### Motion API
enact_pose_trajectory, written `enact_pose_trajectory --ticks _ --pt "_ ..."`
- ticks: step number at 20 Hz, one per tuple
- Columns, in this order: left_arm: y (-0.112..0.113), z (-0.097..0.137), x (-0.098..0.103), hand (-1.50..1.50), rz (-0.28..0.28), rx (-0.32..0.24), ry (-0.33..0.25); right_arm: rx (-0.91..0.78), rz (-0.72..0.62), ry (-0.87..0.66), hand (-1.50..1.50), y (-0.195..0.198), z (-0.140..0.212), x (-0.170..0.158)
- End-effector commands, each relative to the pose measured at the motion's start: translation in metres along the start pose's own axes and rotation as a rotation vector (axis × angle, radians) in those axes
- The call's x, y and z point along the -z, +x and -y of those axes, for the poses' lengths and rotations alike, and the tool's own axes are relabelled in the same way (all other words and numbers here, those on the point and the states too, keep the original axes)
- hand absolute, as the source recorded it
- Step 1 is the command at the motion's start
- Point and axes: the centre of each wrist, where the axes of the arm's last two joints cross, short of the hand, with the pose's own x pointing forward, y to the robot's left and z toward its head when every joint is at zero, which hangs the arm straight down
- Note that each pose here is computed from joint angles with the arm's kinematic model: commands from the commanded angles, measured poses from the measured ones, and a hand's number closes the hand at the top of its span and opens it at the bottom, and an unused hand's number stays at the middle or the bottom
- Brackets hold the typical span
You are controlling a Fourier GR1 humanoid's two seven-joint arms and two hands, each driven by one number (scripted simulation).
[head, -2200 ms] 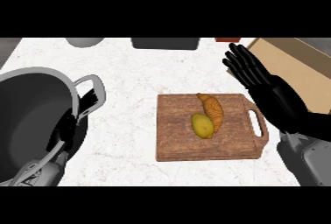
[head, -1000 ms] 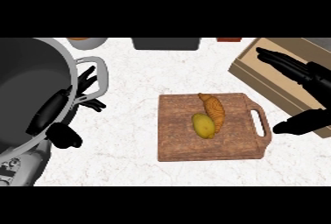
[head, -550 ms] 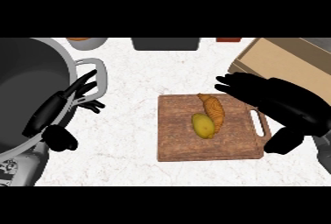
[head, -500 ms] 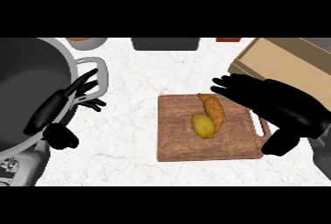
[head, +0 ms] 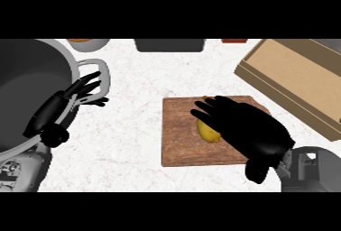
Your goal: Pick the lemon from the cutting board and place it in the cardboard box
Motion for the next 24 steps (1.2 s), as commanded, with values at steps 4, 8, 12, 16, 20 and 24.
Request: enact_pose_trajectory --ticks 4,8,12,16,20,24 --pt "-0.004 -0.002 -0.009 0.00 0.048 -0.012 0.058 0.011 -0.045 0.056 -1.50 0.007 -0.026 0.005" --pt "-0.007 0.016 -0.002 0.00 0.063 0.007 0.064 -0.055 -0.110 0.036 -1.50 0.007 -0.022 0.027" --pt "-0.010 0.013 -0.020 0.00 0.052 0.005 0.064 -0.041 -0.117 -0.014 -1.50 0.038 -0.037 0.019" --pt "0.003 0.006 -0.004 0.00 0.064 0.019 0.055 -0.073 -0.121 0.021 -1.50 0.014 -0.030 0.048" --pt "0.007 0.008 0.003 0.00 0.055 -0.002 0.043 -0.085 -0.155 0.015 -1.50 0.016 -0.040 0.049" --pt "-0.003 0.009 0.000 0.00 0.070 -0.015 0.074 -0.101 -0.169 0.046 -1.50 0.009 -0.070 0.057"
